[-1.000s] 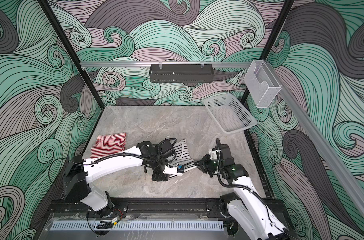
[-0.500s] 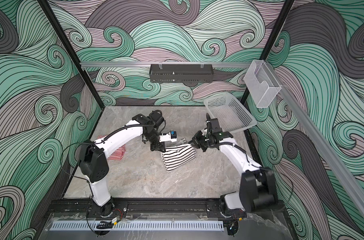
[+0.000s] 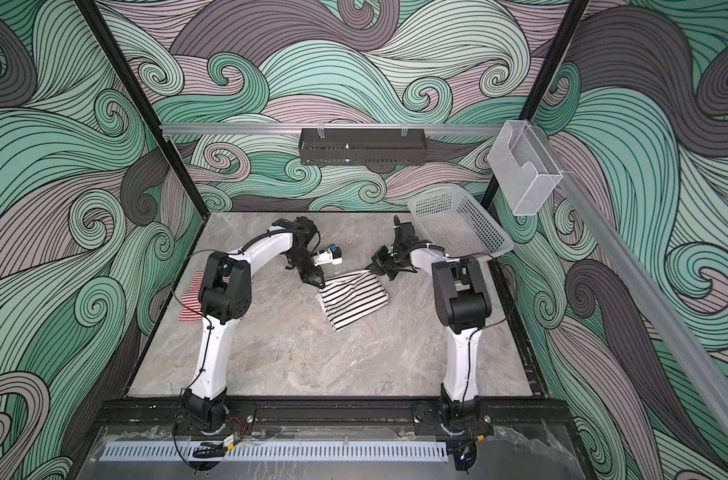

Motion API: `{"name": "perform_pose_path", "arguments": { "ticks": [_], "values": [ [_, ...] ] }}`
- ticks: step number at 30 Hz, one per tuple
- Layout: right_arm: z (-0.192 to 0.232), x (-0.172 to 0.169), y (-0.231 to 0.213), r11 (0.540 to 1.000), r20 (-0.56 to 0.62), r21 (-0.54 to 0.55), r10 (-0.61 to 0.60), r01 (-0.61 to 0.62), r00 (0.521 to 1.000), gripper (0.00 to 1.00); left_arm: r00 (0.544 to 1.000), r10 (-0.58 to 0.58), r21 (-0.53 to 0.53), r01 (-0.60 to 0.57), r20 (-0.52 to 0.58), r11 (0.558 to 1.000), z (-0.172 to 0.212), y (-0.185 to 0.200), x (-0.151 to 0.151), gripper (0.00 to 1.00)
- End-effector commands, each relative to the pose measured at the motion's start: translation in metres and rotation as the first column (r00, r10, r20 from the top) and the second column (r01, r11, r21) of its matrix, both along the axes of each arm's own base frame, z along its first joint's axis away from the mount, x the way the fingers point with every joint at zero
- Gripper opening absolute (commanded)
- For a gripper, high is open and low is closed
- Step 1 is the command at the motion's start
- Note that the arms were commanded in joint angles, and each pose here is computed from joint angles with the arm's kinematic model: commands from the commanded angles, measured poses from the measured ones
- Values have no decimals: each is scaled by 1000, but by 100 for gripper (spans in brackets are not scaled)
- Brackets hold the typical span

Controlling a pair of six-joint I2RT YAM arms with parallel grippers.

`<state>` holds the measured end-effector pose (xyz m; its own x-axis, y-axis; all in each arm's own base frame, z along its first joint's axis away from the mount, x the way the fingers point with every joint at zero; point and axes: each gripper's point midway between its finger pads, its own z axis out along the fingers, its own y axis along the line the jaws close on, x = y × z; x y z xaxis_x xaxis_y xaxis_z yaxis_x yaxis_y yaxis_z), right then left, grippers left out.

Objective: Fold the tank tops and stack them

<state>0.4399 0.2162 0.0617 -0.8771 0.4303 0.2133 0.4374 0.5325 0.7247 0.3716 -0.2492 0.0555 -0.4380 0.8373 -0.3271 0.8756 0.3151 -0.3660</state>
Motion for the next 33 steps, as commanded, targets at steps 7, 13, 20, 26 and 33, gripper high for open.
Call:
{"name": "perform_pose_path", "arguments": {
  "ticks": [7, 13, 20, 26, 33],
  "values": [
    [5, 11, 8, 999, 34, 21, 29, -30, 999, 7, 992, -20, -70, 12, -123, 997, 16, -1, -38, 0],
    [-5, 15, 14, 998, 29, 29, 53, -54, 998, 31, 989, -15, -72, 4, -144, 997, 14, 4, -47, 0],
    [32, 16, 19, 994, 168, 47, 90, -99, 982, 58, 989, 75, -36, -80, -127, 996, 5, 17, -35, 0],
    [54, -35, 3, 982, 194, -133, 159, -135, 968, 57, 986, 153, 84, -147, -71, 985, -12, 36, -29, 45],
    [49, -74, 2, 973, 216, -162, 198, -165, 956, 52, 949, 265, 80, -282, 170, 956, 16, 48, -3, 78]
  ]
}}
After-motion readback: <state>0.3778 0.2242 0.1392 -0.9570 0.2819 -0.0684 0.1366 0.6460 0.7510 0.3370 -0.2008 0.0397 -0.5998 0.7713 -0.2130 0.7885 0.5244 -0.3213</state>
